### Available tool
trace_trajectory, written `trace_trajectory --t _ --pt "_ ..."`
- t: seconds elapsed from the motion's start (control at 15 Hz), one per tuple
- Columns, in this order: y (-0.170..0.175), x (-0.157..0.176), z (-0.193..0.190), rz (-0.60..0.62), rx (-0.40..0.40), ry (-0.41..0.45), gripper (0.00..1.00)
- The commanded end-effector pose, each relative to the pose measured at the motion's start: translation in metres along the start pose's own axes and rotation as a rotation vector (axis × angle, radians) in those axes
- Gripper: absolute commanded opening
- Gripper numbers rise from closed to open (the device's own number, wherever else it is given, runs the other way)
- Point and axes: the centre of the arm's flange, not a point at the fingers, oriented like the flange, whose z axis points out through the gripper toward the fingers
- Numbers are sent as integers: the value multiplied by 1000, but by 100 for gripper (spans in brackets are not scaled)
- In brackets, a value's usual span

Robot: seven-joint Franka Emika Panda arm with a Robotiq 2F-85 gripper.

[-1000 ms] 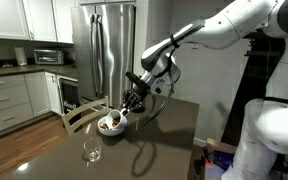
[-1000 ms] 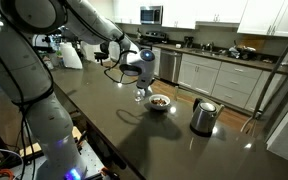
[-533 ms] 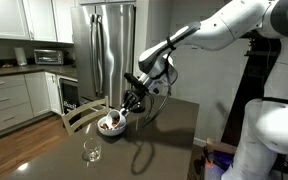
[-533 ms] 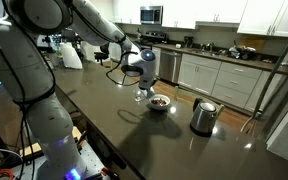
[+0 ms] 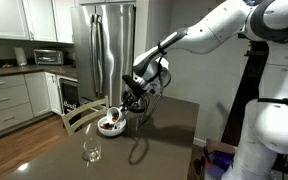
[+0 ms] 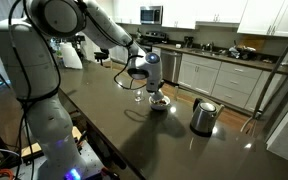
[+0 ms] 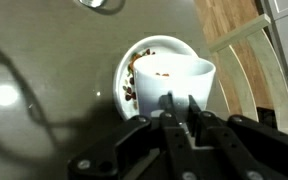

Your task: Pour the contents from the white cup into the white bowl

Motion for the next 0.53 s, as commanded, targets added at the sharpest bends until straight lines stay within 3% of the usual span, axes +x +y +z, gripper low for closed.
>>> trace_trajectory --t 0.0,0.47 --pt "-24 13 11 -60 70 59 4" --pt "-31 16 23 -112 97 114 4"
